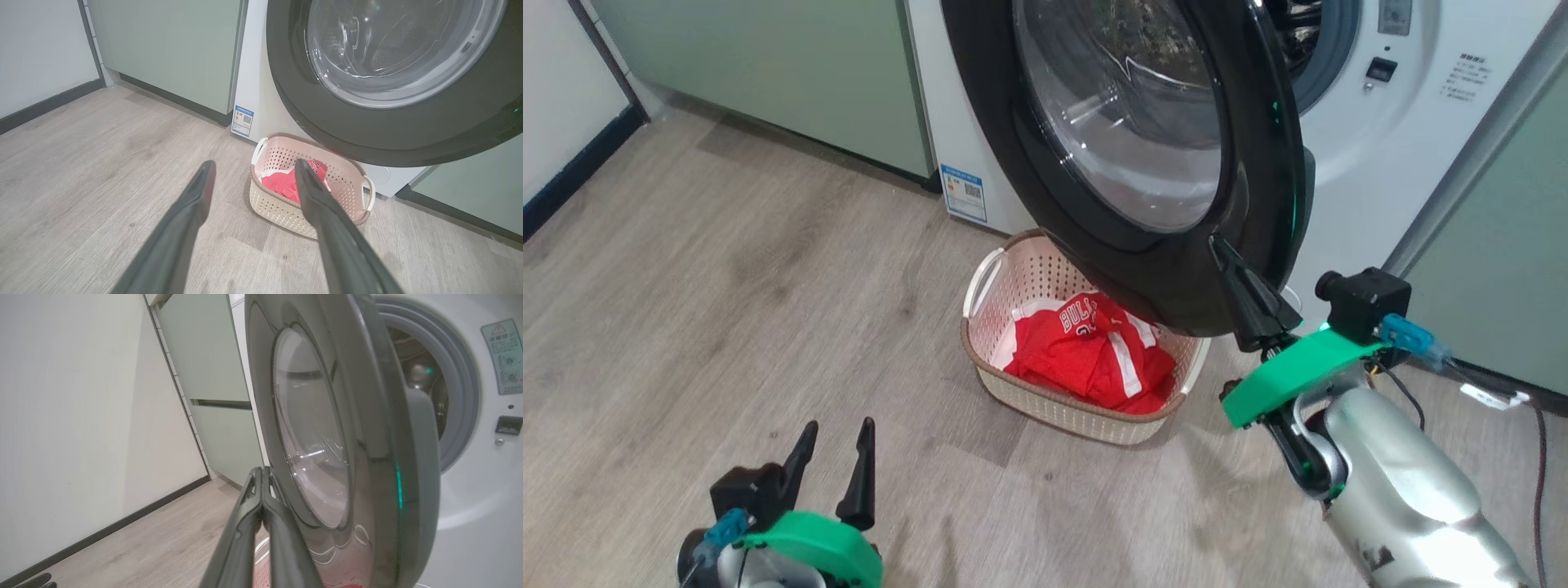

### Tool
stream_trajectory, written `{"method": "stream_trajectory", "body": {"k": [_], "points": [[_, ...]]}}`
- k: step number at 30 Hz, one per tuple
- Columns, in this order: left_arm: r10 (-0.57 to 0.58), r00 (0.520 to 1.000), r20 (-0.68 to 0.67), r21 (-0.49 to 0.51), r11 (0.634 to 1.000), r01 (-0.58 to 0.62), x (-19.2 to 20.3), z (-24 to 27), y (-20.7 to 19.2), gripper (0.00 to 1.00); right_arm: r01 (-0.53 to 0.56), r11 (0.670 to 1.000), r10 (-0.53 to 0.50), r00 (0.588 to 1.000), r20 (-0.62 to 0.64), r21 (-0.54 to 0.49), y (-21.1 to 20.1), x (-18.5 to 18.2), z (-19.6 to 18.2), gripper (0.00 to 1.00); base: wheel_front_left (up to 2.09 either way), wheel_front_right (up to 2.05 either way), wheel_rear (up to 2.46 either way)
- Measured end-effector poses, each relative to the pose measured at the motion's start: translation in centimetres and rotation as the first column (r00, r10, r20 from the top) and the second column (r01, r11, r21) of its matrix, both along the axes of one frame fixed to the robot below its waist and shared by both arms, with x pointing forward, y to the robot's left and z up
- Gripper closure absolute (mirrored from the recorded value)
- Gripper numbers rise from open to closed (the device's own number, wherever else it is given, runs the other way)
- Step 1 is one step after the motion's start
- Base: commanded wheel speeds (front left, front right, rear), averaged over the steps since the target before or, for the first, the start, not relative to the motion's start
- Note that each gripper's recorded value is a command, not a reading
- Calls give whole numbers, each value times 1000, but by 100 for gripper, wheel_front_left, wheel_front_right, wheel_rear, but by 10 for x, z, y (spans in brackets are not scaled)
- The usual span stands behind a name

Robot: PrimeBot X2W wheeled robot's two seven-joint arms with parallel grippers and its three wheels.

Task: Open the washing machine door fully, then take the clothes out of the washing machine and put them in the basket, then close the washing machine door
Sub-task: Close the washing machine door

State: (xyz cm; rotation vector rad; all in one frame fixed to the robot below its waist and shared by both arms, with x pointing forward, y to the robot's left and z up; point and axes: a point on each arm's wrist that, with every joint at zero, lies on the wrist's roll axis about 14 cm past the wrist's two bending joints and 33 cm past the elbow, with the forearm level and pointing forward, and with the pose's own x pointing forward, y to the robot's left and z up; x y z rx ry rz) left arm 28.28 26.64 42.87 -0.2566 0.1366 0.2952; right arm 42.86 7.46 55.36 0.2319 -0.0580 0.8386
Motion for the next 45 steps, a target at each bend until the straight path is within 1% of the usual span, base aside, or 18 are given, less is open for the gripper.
{"method": "stream_trajectory", "body": {"k": [4, 13, 18, 24, 26, 28, 34, 38, 45], "points": [[-8, 1000, -20, -9, 1000, 8, 4, -5, -3, 0, 30, 999, -32, 998, -55, -24, -5, 16, -18, 100, 0, 0, 0], [-59, 998, -22, -39, 998, 58, 33, -7, -18, 0, 112, 994, -112, 988, -108, -10, -21, 63, -27, 100, 0, 0, 0], [-79, 996, -38, -48, 996, 77, 44, -12, -24, 0, 191, 982, -186, 973, -137, 18, -40, 91, -31, 100, 0, 0, 0], [-98, 994, -53, -57, 994, 95, 58, -18, -29, 0, 252, 968, -250, 957, -145, 0, -58, 128, -36, 100, 0, 0, 0], [-106, 993, -57, -64, 993, 103, 63, -21, -32, 0, 267, 964, -265, 955, -136, -5, -62, 142, -33, 100, 0, 0, 0], [-115, 991, -67, -69, 992, 110, 70, -24, -34, 0, 291, 957, -289, 949, -123, -2, -69, 165, -26, 100, 0, 0, 0], [-126, 989, -82, -79, 990, 120, 80, -31, -37, 0, 339, 941, -336, 933, -129, 8, -83, 205, -17, 100, 0, 0, 0], [-124, 988, -92, -86, 989, 116, 82, -35, -37, 0, 361, 932, -355, 926, -127, 21, -89, 224, -9, 100, 0, 0, 0], [-126, 987, -102, -89, 989, 118, 83, -39, -38, 0, 391, 918, -379, 914, -146, 68, -95, 242, 3, 100, 0, 0, 0]]}}
